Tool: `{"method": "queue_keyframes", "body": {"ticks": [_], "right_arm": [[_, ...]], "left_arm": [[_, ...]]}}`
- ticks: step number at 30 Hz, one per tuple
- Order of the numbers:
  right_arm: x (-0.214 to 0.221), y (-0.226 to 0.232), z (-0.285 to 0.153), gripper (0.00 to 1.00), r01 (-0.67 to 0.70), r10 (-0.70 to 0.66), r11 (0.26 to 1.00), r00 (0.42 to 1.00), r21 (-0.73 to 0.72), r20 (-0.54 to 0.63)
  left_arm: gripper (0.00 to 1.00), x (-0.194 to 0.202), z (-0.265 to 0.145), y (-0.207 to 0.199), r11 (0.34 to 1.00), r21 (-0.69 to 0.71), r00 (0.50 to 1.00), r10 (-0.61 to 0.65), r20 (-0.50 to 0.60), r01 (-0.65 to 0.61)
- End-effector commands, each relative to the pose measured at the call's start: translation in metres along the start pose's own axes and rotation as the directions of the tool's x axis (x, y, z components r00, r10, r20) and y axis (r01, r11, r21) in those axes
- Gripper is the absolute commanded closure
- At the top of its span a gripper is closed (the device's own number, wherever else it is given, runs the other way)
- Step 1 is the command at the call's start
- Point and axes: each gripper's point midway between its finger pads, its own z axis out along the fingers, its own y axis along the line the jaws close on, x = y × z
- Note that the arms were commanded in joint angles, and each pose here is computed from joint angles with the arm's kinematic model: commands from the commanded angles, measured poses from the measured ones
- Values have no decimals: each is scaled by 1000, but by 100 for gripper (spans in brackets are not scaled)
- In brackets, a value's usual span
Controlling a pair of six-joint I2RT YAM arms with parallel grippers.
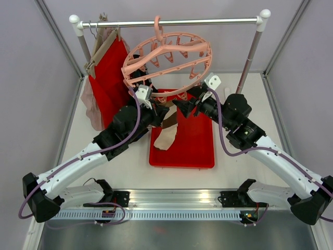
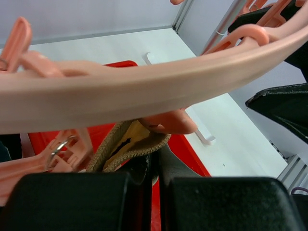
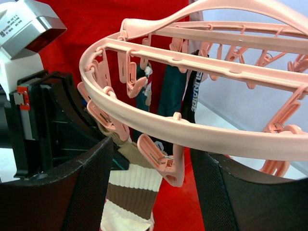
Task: Clip the socks to the hanger
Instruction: Open the clamp at the hanger.
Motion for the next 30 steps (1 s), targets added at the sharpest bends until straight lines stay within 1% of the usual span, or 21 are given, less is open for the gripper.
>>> {"method": "queue_keyframes", "body": {"ticks": [1,10,15,16,17,19,20,22,23,24,25,28,30], "right_arm": [[-29,1,5,30,31,-32,999,997,14,66],[-30,-9,1,31,43,-50,993,997,108,60],[-29,-10,1,40,49,-56,992,997,118,57],[-29,-10,2,43,49,-56,992,997,118,57],[-29,-14,1,48,49,-57,989,997,139,56],[-30,-14,1,51,47,-56,989,997,139,59],[-31,-14,1,55,47,-56,989,997,143,62],[-32,-13,1,59,45,-55,989,996,140,64],[-31,-13,2,64,43,-52,989,997,139,61],[-31,-12,1,67,43,-52,989,997,139,58],[-31,-11,2,72,43,-51,990,997,136,55],[-32,-11,1,80,33,-41,989,997,142,58],[-32,-10,1,87,23,-31,990,998,142,54]], "left_arm": [[98,-18,-4,-5,999,16,998,29,47,-30],[98,-19,-3,-8,999,28,999,28,45,-29],[98,-21,-4,-10,999,33,999,25,48,-27],[98,-21,-4,-10,999,33,999,25,48,-27],[98,-21,-3,-10,999,34,999,25,47,-27],[98,-21,-3,-10,999,34,999,25,47,-27],[98,-21,-3,-10,999,37,999,25,46,-27],[98,-21,-3,-11,999,39,999,24,46,-26],[98,-20,-3,-11,999,40,999,26,44,-27],[98,-20,-3,-11,999,41,999,26,44,-27],[98,-20,-4,-12,998,47,999,28,43,-31],[98,-16,-3,-15,997,70,998,41,38,-43],[98,-15,-3,-18,994,98,998,49,47,-53]]}}
